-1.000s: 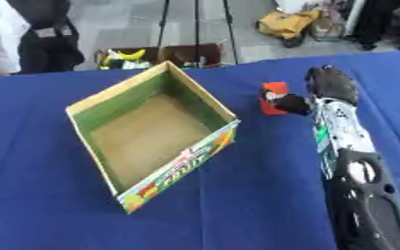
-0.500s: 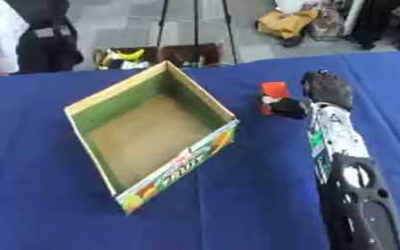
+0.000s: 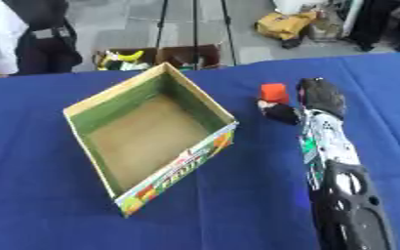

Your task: Pick up objects on the table and place them in the box.

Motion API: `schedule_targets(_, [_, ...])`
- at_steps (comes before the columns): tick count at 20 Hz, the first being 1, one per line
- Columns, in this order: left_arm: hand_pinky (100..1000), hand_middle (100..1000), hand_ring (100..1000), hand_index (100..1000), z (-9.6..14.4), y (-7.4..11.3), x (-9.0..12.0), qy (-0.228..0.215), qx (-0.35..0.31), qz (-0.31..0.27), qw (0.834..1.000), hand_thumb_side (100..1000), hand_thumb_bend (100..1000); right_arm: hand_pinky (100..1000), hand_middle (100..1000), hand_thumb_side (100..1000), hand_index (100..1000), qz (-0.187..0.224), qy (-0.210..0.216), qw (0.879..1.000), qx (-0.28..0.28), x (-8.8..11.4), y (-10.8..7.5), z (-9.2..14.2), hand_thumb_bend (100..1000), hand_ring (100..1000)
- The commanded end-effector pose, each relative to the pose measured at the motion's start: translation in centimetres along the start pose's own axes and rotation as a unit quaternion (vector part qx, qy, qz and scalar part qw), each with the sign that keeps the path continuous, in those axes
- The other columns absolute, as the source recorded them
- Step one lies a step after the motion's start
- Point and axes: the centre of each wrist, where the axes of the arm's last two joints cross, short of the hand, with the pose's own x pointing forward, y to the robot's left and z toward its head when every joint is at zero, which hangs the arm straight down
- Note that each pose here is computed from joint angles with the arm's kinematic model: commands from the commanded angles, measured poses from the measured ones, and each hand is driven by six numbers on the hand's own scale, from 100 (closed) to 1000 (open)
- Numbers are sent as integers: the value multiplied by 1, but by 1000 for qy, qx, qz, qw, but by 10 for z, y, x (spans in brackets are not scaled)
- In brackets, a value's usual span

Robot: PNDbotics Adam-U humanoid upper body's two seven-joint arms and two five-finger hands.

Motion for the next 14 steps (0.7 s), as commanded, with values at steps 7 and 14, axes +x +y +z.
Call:
schedule_targets(7, [438, 652, 581, 915, -5, 1, 6, -15, -3, -3, 1000, 930, 520, 510, 543, 792, 792, -35, 11, 999, -19, 10, -7, -1, 618, 605])
schedule_targets(14, [438, 652, 581, 915, -4, 0, 6, -15, -4, -1, 1000, 930, 520, 485, 539, 767, 798, -57, 15, 998, -18, 14, -3, -2, 602, 591])
